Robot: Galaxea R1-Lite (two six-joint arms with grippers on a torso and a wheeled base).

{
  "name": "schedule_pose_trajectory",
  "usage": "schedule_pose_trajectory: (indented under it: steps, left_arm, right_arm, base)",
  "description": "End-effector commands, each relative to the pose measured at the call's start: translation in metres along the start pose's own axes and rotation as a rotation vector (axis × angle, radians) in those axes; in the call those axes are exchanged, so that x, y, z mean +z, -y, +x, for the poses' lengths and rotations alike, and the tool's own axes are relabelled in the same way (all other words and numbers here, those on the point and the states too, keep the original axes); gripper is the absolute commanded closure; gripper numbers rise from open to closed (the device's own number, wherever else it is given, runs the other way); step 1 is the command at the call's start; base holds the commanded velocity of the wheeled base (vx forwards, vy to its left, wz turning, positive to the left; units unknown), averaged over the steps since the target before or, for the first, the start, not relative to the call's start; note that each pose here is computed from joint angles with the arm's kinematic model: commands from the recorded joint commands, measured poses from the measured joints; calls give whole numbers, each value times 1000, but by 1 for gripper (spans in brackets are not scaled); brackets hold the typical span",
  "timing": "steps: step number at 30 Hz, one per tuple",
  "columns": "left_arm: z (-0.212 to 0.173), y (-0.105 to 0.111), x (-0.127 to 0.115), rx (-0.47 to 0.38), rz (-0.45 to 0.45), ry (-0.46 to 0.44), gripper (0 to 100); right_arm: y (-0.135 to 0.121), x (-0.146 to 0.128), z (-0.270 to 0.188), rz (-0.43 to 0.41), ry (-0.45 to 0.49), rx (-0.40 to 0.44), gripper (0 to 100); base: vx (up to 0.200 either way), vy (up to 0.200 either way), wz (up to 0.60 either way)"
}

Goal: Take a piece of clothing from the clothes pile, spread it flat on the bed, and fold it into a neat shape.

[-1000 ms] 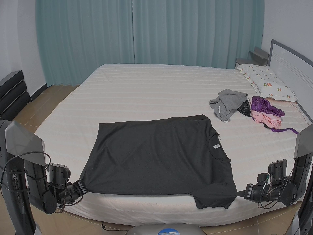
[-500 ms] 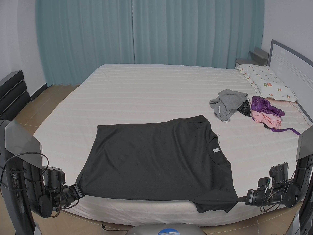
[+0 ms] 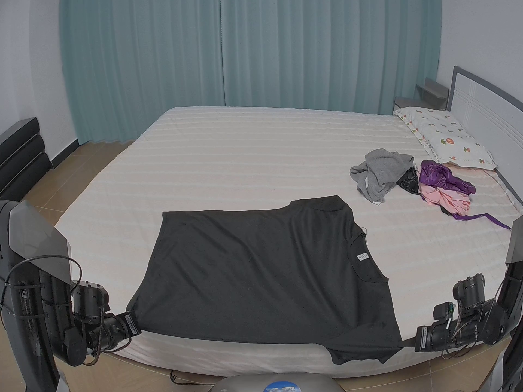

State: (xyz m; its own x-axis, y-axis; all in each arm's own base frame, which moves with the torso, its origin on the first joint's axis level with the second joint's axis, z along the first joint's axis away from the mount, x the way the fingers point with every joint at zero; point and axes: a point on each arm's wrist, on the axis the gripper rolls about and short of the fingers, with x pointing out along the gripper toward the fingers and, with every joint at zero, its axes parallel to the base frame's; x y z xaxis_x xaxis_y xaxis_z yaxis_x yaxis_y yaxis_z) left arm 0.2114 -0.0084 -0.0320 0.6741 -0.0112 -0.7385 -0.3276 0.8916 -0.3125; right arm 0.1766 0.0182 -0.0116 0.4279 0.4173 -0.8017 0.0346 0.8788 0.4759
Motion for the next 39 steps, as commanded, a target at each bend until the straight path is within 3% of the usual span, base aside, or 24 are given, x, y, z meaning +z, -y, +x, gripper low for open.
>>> schedule_pose_trajectory:
  steps: [1, 27, 30, 39]
  left_arm:
    - [-3, -2, -5, 23, 16, -33, 100]
    - [-31, -9, -16, 105, 166, -229, 100]
    - [-32, -8, -15, 102, 166, -221, 100]
    - [-24, 1, 6, 42, 100, -52, 100]
  right_arm:
    - [-6, -5, -14, -43, 7, 2, 100]
    - [-6, -17, -27, -112, -65, -44, 100]
    - [-6, -17, -28, -115, -60, -42, 100]
    - [-16, 9, -30, -150, 74, -3, 100]
  base:
    - [0, 0, 0]
    - [0, 0, 0]
    - [0, 0, 0]
    - [0, 0, 0]
